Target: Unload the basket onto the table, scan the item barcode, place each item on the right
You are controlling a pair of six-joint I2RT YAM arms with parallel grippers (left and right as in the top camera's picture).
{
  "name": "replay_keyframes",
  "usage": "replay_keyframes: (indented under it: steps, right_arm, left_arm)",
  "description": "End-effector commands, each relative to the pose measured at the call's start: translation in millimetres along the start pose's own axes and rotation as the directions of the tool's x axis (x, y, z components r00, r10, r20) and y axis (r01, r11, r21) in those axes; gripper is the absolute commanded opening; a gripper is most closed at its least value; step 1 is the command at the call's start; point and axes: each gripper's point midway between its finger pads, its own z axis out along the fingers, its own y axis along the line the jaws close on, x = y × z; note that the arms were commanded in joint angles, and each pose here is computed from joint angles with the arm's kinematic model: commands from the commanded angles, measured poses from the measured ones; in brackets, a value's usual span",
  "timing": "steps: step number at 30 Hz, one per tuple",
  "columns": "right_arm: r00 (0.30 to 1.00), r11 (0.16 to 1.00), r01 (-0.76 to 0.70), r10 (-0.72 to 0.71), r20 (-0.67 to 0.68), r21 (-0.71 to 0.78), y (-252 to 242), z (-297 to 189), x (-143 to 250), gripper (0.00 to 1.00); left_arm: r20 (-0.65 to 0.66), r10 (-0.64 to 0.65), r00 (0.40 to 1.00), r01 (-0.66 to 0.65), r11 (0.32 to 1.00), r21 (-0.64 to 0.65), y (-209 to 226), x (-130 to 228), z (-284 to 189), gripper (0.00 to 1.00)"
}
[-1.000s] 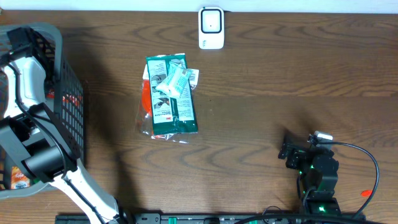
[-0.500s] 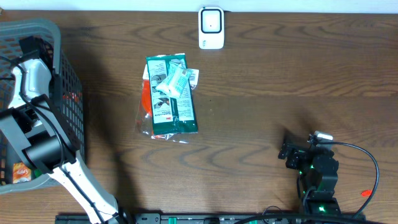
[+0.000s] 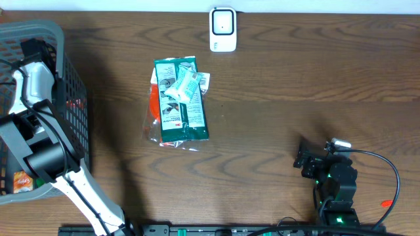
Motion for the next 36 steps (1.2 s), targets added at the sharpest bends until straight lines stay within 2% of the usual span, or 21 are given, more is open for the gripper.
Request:
replay_keyframes:
  steps: [1, 4, 11, 16, 18, 30, 36]
  right_arm:
    - [1.0, 1.0, -0.009, 0.009, -0.003, 0.009, -1, 0, 1, 0.99]
    - [1.0, 1.0, -0.009, 0.009, -0.003, 0.009, -1, 0, 1, 0.99]
    - [1.0, 1.0, -0.009, 0.009, -0.003, 0.009, -1, 0, 1, 0.99]
    - [1.0, 1.0, -0.009, 0.009, -0.001, 0.008, -1, 0, 1, 0.99]
    - [1.0, 1.0, -0.009, 0.009, 0.0, 0.009, -1, 0, 1, 0.99]
    - [1.0, 1.0, -0.009, 0.009, 0.003, 0.007, -1, 0, 0, 0.99]
    - [1.0, 1.0, -0.01, 0.009, 0.004, 0.007, -1, 0, 0, 0.99]
  left_arm:
    - [-0.083, 0.025, 0.996, -0.028, 0.999, -0.033, 8, 24, 22, 0.58]
    - [-0.092, 0.026, 0.995, -0.03, 0.999, -0.041, 10, 26, 22, 0.48]
    - [-0.069, 0.022, 0.997, -0.024, 0.999, -0.024, 8, 19, 9, 0.37]
    - [-0.029, 0.014, 0.999, -0.014, 1.0, 0.007, 4, 9, -11, 0.19]
    - [-0.012, 0.01, 1.0, -0.01, 1.0, 0.02, 3, 4, -19, 0.08]
    - [0.044, -0.004, 0.999, 0.001, 0.998, 0.062, 0, -10, -50, 0.08]
    - [0.117, -0.027, 0.993, 0.013, 0.992, 0.125, -3, -25, -92, 0.08]
